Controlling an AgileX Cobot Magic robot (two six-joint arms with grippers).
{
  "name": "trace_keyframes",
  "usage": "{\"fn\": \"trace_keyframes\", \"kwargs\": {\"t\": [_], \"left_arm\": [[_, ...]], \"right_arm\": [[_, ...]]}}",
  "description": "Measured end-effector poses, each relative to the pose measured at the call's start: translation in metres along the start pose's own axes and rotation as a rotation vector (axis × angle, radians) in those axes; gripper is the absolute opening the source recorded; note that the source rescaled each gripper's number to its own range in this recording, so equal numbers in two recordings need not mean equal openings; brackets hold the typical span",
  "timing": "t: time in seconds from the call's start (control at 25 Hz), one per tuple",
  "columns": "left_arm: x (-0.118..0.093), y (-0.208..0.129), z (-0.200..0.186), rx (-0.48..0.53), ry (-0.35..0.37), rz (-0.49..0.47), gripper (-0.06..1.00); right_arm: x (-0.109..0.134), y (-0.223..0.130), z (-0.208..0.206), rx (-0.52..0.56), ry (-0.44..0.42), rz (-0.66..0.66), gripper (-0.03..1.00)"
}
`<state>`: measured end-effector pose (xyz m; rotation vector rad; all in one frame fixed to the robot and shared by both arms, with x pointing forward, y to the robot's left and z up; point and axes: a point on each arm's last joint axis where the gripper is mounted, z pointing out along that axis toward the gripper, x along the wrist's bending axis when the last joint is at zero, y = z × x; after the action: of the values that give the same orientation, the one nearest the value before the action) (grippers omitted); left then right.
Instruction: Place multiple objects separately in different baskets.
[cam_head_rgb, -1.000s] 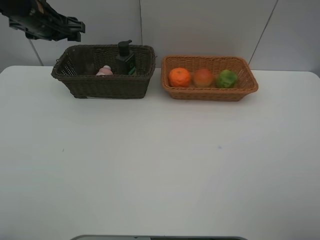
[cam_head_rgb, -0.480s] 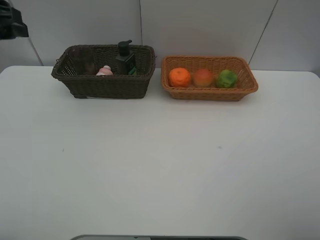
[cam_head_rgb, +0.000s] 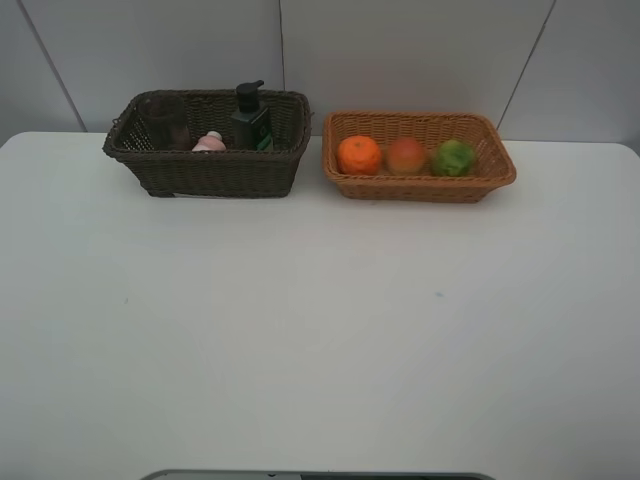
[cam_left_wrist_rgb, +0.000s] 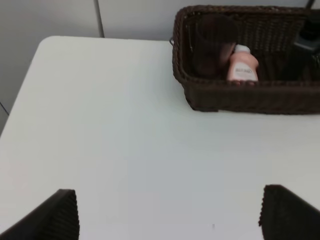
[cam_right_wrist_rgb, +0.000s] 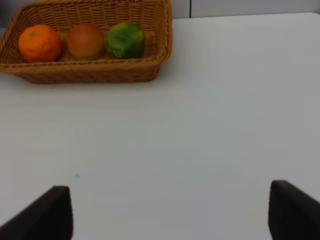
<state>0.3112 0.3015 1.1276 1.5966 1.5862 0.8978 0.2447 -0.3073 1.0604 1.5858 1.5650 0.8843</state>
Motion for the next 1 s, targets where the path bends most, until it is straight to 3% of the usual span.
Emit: {"fn": "trace_keyframes", "kwargs": {"t": [0.2, 0.44, 0.68, 1.0], "left_arm": [[-0.002, -0.03, -0.035, 0.054, -0.092, 0.015, 0.93], [-0.003, -0.066, -0.045, 0.029, -0.144, 0.019, 0.93], [-0.003, -0.103, -0.03, -0.036, -0.162, 0.053, 0.93], [-0.003, -0.105, -0.03, -0.067, -0.165, 0.049, 0.92]], "right_arm": [[0.0, 0.0, 0.0, 0.0, 0.0, 0.0, 0.61], [0.0, 0.0, 0.0, 0.0, 0.0, 0.0, 0.61], [0.0, 0.0, 0.0, 0.0, 0.0, 0.0, 0.61], [0.0, 0.0, 0.0, 0.0, 0.0, 0.0, 0.61]]}}
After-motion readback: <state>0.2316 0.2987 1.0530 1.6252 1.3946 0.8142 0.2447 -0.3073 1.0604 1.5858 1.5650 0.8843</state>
